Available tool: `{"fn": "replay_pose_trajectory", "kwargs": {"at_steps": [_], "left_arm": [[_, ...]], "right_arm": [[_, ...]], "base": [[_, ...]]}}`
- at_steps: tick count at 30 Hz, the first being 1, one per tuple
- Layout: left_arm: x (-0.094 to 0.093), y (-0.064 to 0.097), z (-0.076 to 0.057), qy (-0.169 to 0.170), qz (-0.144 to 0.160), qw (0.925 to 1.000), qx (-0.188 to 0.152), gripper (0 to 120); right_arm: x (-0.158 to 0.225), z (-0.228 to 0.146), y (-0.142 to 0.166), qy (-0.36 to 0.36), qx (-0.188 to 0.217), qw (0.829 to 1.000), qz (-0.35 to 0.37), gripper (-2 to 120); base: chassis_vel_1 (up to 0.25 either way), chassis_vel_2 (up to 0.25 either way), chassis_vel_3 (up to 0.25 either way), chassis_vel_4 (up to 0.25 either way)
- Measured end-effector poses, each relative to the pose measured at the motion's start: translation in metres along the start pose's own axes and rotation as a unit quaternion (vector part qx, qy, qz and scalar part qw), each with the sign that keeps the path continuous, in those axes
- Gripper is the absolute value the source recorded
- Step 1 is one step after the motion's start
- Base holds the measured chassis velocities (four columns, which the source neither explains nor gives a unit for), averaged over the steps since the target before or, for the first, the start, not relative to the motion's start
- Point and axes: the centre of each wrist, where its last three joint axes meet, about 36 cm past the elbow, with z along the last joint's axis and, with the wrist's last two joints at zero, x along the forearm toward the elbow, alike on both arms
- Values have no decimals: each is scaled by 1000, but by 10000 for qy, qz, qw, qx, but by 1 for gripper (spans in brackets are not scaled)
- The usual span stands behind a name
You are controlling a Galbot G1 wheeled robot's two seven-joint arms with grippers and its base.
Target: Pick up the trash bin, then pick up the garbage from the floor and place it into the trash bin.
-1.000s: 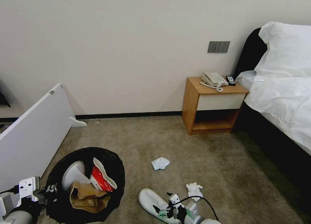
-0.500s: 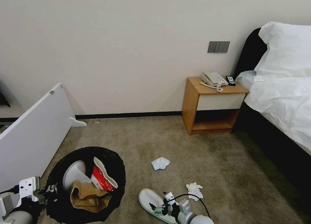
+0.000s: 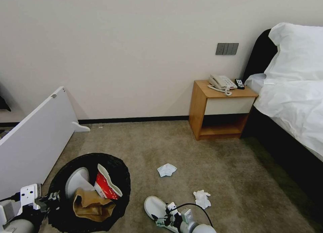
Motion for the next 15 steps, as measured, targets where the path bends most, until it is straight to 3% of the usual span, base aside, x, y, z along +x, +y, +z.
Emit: {"fn": "replay_pose_trajectory", "kwargs": {"at_steps": [6,8,11,13,15], "left_arm": [[-1,0,-2,-27,22,10000,-6,3],[-1,0,-2,-30,31,10000,-5,3],[-1,0,-2,-33,34,10000,-3,3],[-2,0,-2,-32,36,10000,-3,3],[-2,0,-2,-32,36,10000,-3,3]], "right_arm": [[-5,7,-10,140,3,9999,80,99],[-9,14,-17,272,29,9995,155,87],[-10,16,-18,307,40,9994,163,82],[-13,16,-19,303,46,9994,147,69],[-13,16,-20,297,50,9994,145,66]], "base": [[0,0,0,0],[0,0,0,0],[0,0,0,0],[0,0,0,0],[0,0,0,0]]}}
